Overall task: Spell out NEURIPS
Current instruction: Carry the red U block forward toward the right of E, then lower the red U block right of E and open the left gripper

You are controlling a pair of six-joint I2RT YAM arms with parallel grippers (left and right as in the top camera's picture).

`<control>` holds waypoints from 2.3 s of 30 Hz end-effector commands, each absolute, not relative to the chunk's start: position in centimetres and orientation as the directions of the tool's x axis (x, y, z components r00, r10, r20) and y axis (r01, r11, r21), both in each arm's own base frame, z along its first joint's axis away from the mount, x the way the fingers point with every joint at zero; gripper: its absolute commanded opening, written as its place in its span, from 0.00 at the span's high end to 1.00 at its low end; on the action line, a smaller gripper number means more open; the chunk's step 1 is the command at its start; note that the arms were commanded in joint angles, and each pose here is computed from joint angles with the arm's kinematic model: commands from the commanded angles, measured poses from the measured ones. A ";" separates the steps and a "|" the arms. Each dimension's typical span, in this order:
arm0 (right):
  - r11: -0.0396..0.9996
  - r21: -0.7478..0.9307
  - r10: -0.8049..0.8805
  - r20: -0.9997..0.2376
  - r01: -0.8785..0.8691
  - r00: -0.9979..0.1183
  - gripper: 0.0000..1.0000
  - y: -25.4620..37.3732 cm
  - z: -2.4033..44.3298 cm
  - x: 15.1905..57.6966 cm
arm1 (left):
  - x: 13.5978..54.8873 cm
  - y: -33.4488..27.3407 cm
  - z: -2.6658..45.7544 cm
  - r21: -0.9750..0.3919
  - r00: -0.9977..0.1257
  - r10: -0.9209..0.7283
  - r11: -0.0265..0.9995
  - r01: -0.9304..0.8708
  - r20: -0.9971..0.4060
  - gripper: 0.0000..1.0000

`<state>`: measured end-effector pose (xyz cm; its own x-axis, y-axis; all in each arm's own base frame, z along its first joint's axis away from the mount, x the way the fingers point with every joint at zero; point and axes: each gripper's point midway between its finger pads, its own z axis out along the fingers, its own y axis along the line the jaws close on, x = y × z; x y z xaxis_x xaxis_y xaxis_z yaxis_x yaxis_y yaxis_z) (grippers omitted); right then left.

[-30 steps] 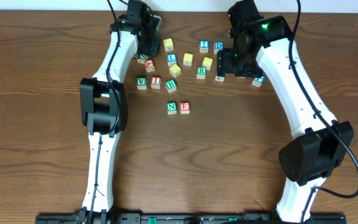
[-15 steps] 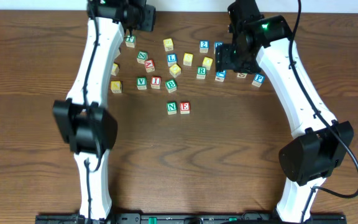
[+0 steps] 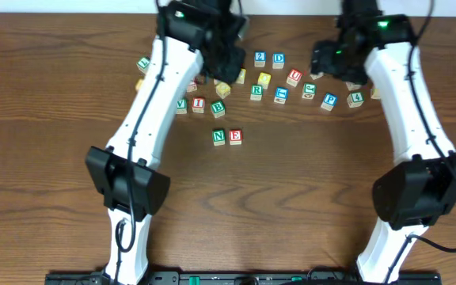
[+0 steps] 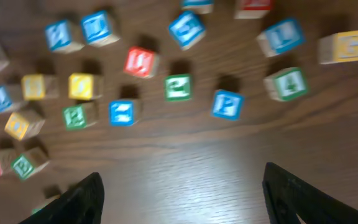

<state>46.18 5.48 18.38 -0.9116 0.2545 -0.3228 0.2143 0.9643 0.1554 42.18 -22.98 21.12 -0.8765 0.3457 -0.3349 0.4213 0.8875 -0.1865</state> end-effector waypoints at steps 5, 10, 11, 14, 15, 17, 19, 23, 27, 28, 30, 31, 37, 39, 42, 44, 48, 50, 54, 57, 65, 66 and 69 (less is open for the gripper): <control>0.935 0.212 0.341 -0.321 0.284 -0.884 0.24 2.4 19.5 46.3 | 39.2 -25.9 19.5 -0.160 -0.954 0.179 0.962 0.221 -0.240 0.87; 0.934 0.209 0.345 -0.316 0.290 -0.884 0.23 2.1 19.4 46.2 | 37.9 -27.0 17.0 -0.087 -0.969 0.119 0.986 0.141 -0.217 0.87; 0.934 0.208 0.345 -0.316 0.290 -0.884 0.22 2.1 19.4 46.2 | 37.6 -27.4 16.4 -0.086 -0.970 0.120 0.986 0.141 -0.210 0.87; 0.937 0.205 0.338 -0.317 0.285 -0.886 0.22 2.0 19.4 46.2 | 36.9 -28.2 14.4 -0.079 -0.973 0.128 0.986 0.145 -0.191 0.87; 0.937 0.203 0.339 -0.317 0.285 -0.886 0.22 2.0 19.4 46.1 | 36.8 -28.4 13.7 -0.074 -0.975 0.124 0.987 0.140 -0.187 0.87; 0.937 0.202 0.339 -0.315 0.286 -0.887 0.22 2.0 19.4 46.1 | 36.8 -28.2 12.2 -0.051 -0.978 0.094 0.993 0.105 -0.187 0.87; 0.937 0.201 0.339 -0.313 0.286 -0.887 0.22 2.0 19.3 46.0 | 36.9 -27.9 10.6 -0.035 -0.979 0.079 0.996 0.087 -0.187 0.87; 0.937 0.200 0.339 -0.311 0.287 -0.888 0.22 2.0 19.3 46.0 | 37.0 -28.0 7.4 -0.042 -0.980 0.059 0.997 0.068 -0.191 0.87; 0.937 0.200 0.337 -0.310 0.286 -0.889 0.22 2.1 19.3 45.9 | 37.2 -28.2 4.5 -0.066 -0.977 0.020 0.997 0.035 -0.211 0.87; 0.937 0.200 0.337 -0.309 0.286 -0.889 0.22 2.1 19.3 45.9 | 37.3 -28.2 4.0 -0.070 -0.977 0.013 0.997 0.029 -0.215 0.87; 0.937 0.200 0.337 -0.309 0.286 -0.889 0.22 2.1 19.3 45.9 | 37.2 -28.1 2.8 -0.075 -0.975 0.010 0.997 0.027 -0.220 0.87; 0.937 0.199 0.337 -0.308 0.286 -0.889 0.22 2.1 19.3 45.9 | 37.1 -28.1 2.3 -0.076 -0.975 0.009 0.997 0.027 -0.221 0.87; 0.937 0.199 0.337 -0.306 0.287 -0.890 0.22 2.1 19.3 45.8 | 36.8 -27.9 1.3 -0.082 -0.976 -0.024 0.997 -0.006 -0.216 0.87; 0.937 0.199 0.337 -0.305 0.286 -0.891 0.22 2.1 19.3 45.8 | 36.7 -28.0 1.3 -0.081 -0.976 -0.021 0.997 -0.003 -0.215 0.87; 0.938 0.198 0.336 -0.304 0.286 -0.891 0.22 2.1 19.2 45.8 | 36.5 -28.1 1.3 -0.084 -0.976 -0.030 0.996 -0.013 -0.214 0.87; 0.938 0.198 0.336 -0.303 0.286 -0.892 0.22 2.1 19.2 45.8 | 36.4 -28.1 1.2 -0.088 -0.976 -0.054 0.995 -0.037 -0.210 0.87; 0.938 0.197 0.336 -0.302 0.286 -0.892 0.22 2.1 19.2 45.8 | 36.3 -28.1 0.7 -0.089 -0.976 -0.066 0.995 -0.048 -0.207 0.87; 0.938 0.197 0.336 -0.302 0.286 -0.892 0.22 2.1 19.2 45.8 | 36.3 -28.1 0.5 -0.092 -0.975 -0.069 0.994 -0.051 -0.209 0.87; 0.938 0.197 0.336 -0.302 0.286 -0.892 0.22 2.1 19.2 45.7 | 36.2 -28.0 0.4 -0.093 -0.975 -0.083 0.994 -0.065 -0.205 0.87; 0.938 0.196 0.336 -0.299 0.287 -0.893 0.22 2.1 19.2 45.7 | 36.2 -28.1 0.4 -0.094 -0.975 -0.083 0.993 -0.065 -0.206 0.71; 0.938 0.196 0.336 -0.299 0.287 -0.893 0.22 2.1 19.2 45.7 | 36.1 -28.2 0.4 -0.105 -0.976 -0.090 0.992 -0.070 -0.200 0.46; 0.938 0.197 0.336 -0.299 0.287 -0.893 0.22 2.1 19.2 45.7 | 36.1 -28.2 0.4 -0.105 -0.976 -0.090 0.992 -0.070 -0.200 0.45; 0.938 0.197 0.336 -0.299 0.287 -0.893 0.22 2.1 19.2 45.7 | 36.2 -28.3 0.4 -0.107 -0.975 -0.090 0.992 -0.070 -0.201 0.45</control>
